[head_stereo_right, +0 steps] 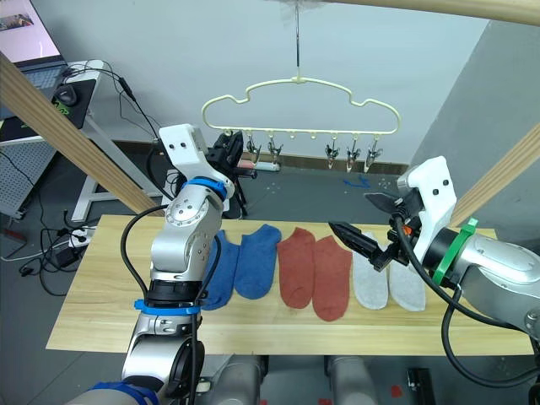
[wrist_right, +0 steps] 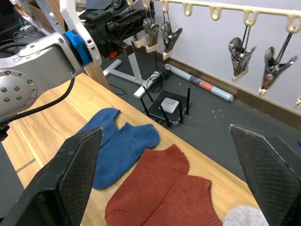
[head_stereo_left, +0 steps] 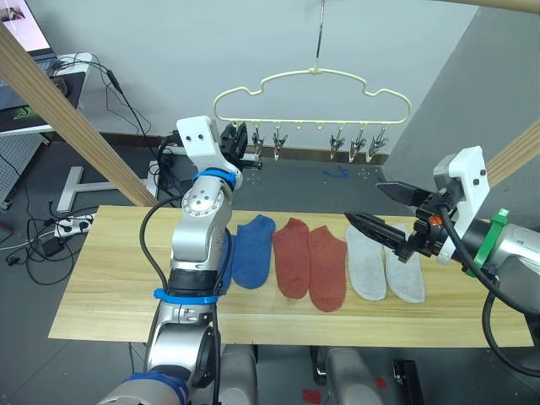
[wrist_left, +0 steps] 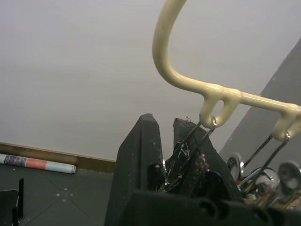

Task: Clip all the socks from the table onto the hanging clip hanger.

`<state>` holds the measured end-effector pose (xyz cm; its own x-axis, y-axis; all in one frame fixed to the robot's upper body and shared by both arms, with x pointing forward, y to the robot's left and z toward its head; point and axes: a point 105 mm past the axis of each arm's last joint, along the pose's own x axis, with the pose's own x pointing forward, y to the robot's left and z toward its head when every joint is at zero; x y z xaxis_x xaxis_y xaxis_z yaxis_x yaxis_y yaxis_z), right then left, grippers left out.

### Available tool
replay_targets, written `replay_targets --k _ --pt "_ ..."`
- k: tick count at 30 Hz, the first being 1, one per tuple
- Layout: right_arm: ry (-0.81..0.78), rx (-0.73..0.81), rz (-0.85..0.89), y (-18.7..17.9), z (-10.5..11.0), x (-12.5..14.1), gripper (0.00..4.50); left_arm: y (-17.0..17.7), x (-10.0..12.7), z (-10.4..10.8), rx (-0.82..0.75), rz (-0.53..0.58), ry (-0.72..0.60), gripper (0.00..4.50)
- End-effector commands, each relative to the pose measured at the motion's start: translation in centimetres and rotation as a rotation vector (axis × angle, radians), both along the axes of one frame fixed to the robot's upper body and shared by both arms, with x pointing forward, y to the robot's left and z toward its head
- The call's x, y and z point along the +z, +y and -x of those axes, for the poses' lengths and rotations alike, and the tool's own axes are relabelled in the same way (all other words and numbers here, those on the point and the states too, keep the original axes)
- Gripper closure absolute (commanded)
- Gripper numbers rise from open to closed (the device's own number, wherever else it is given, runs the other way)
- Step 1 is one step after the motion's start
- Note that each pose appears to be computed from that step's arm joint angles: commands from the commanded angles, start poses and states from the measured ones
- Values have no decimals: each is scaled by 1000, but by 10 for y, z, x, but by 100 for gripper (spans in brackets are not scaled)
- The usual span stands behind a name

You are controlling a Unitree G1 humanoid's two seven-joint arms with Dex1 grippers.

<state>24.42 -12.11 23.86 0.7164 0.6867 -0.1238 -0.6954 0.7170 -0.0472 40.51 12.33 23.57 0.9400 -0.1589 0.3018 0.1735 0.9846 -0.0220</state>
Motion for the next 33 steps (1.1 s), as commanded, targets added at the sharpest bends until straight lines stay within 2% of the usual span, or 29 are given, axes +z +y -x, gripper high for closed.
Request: replay_targets --k 1,7,10,17,20,22,26,29,33 --pt "-44 9 -5 2 5 8 0 -2 14 4 -9 14 -48 380" --pt "-45 6 -6 2 4 8 0 -2 16 5 -14 12 -53 380" --pt "-44 6 -6 2 4 8 0 -2 16 5 -15 9 -58 417" --pt "-18 -18 26 -2 0 2 0 -4 16 5 -38 15 -40 419" --pt "103 -148 160 -25 -12 -32 0 -9 16 3 -84 2 -9 419" --pt "156 -223 189 -38 -18 -46 0 -8 17 2 -97 16 12 419" --pt "319 -389 270 -70 -30 -89 0 -10 15 3 -204 105 110 419" --pt "388 -460 321 -87 -36 -113 0 -8 18 4 -260 183 162 419" --pt "454 -516 364 -104 -44 -138 0 -5 21 4 -315 228 230 419"
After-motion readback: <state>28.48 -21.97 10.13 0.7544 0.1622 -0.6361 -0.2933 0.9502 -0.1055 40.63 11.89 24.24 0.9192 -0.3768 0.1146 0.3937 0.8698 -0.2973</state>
